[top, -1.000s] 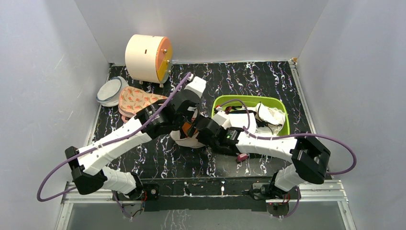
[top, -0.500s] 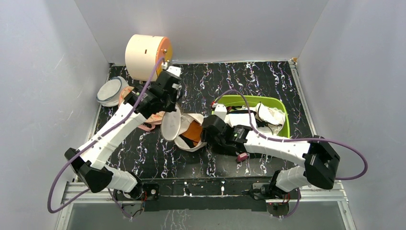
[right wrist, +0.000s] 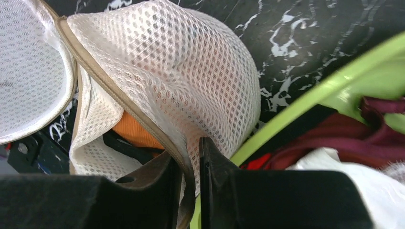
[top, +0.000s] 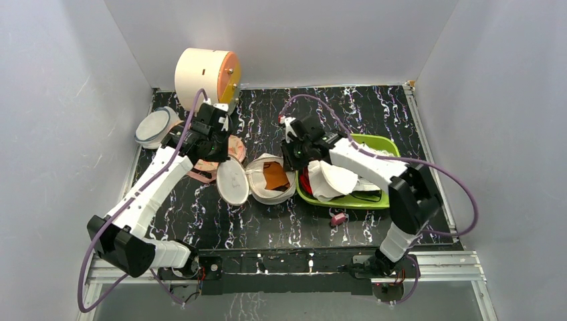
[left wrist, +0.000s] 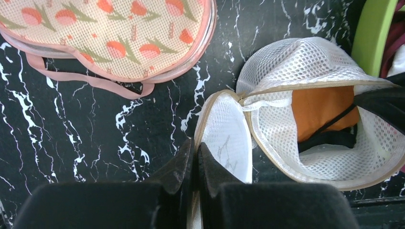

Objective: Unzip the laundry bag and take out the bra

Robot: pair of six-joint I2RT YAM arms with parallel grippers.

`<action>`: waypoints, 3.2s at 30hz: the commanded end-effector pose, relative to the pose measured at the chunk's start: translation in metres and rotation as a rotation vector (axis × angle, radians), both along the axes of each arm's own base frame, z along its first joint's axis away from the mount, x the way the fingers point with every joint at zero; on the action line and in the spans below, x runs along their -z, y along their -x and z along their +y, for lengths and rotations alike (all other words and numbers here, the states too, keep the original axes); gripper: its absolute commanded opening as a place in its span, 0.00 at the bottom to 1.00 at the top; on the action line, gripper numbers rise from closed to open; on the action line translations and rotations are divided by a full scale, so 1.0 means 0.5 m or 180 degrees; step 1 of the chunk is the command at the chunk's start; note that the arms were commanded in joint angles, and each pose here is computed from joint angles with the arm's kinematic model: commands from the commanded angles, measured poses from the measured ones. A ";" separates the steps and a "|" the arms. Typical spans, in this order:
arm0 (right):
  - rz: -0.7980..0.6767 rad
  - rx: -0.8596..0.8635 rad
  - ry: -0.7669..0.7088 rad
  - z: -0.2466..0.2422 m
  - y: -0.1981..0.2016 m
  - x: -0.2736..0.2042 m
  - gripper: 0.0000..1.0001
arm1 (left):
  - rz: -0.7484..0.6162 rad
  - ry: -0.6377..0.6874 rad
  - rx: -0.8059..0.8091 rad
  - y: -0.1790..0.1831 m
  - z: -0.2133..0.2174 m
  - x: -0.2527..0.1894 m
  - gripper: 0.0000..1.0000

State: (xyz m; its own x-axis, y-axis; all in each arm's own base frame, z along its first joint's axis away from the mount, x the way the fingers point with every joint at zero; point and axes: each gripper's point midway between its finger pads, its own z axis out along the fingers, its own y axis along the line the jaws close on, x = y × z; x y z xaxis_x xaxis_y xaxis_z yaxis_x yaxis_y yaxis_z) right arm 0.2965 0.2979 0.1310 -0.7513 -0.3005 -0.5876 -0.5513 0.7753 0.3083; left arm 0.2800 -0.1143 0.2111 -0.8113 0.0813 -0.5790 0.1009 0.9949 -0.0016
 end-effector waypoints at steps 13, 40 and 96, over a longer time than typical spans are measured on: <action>0.0037 -0.0539 0.0377 0.017 -0.056 -0.004 0.16 | -0.0206 -0.0300 -0.0328 0.011 0.068 0.096 0.18; -0.1032 -0.0570 -0.0411 -0.048 0.051 -0.267 0.98 | -0.1683 0.1129 0.2457 -0.046 -0.229 -0.068 0.98; -0.2575 -0.0835 0.0286 0.112 -0.064 -0.050 0.66 | -0.1186 0.1477 0.2577 -0.046 -0.273 0.056 0.00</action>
State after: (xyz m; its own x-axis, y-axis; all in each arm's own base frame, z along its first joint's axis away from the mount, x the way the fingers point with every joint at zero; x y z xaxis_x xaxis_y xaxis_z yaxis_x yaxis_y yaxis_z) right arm 0.3032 0.3438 0.1218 -0.0078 -0.5773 -0.8165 -0.8014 0.4919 -0.3402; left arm 0.3044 -0.2440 0.1663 -0.4052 0.2607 -0.8762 0.7962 0.5717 -0.1981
